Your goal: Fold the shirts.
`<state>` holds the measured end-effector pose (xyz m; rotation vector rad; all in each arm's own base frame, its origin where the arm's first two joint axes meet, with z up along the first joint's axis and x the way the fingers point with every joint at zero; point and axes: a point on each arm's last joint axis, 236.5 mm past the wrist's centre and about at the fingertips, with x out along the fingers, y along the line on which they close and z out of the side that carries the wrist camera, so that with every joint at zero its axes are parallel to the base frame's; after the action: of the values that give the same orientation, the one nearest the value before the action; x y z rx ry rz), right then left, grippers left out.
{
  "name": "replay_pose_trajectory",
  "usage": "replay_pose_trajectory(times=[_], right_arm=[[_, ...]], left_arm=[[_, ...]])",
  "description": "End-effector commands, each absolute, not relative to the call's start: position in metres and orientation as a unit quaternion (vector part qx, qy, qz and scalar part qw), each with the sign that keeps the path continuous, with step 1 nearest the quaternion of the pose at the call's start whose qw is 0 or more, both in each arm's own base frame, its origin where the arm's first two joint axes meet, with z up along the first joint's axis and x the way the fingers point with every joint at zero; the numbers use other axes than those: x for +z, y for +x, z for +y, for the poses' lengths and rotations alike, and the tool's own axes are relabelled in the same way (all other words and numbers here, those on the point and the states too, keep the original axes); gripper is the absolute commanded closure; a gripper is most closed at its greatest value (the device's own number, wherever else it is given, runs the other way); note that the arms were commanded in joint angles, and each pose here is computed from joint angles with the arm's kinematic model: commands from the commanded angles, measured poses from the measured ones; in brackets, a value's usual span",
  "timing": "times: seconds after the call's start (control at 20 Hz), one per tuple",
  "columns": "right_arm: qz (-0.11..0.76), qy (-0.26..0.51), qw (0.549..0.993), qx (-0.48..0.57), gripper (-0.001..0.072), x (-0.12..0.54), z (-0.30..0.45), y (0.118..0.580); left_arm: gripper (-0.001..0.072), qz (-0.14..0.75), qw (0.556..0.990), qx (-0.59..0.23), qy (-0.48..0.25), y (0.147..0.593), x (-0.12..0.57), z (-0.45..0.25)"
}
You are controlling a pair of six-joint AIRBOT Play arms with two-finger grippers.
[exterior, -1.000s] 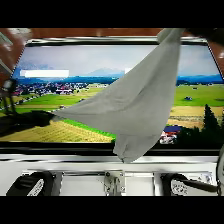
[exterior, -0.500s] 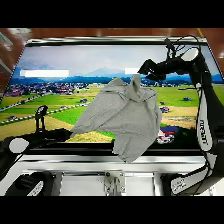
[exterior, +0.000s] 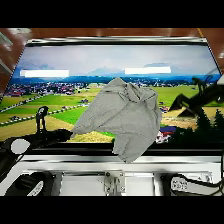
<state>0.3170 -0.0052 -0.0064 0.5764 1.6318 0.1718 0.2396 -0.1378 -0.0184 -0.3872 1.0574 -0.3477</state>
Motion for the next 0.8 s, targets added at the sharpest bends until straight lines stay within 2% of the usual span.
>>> replay_pose_trajectory(times=[0.0, 0.1, 0.3, 0.6, 0.65, 0.7, 0.75], right_arm=[[0.703, 0.359, 0.609, 0.073, 0.0074, -0.063, 0.040, 0.258], [0.699, 0.391, 0.597, 0.054, 0.0075, -0.090, 0.051, 0.244], [0.705, 0.402, 0.583, 0.029, 0.0075, -0.113, 0.055, 0.225], [0.692, 0.366, 0.622, 0.007, 0.0079, -0.127, 0.079, 0.245], [0.687, 0.367, 0.627, -0.003, 0.0135, -0.129, 0.083, 0.250], [0.684, 0.367, 0.630, -0.007, 0.0321, -0.129, 0.087, 0.252], [0.683, 0.367, 0.631, -0.007, 0.0456, -0.129, 0.090, 0.254]], left_arm=[[0.0677, 0.498, 0.832, -0.164, -0.182, 0.240, -0.018, -0.138], [0.0677, 0.498, 0.832, -0.164, -0.183, 0.240, -0.018, -0.138], [0.0677, 0.498, 0.832, -0.164, -0.182, 0.240, -0.018, -0.138], [0.0677, 0.490, 0.836, -0.162, -0.184, 0.244, -0.016, -0.137], [0.0677, 0.490, 0.836, -0.162, -0.184, 0.244, -0.016, -0.137], [0.0677, 0.490, 0.836, -0.162, -0.184, 0.244, -0.016, -0.137], [0.0677, 0.490, 0.837, -0.162, -0.183, 0.244, -0.016, -0.137]])
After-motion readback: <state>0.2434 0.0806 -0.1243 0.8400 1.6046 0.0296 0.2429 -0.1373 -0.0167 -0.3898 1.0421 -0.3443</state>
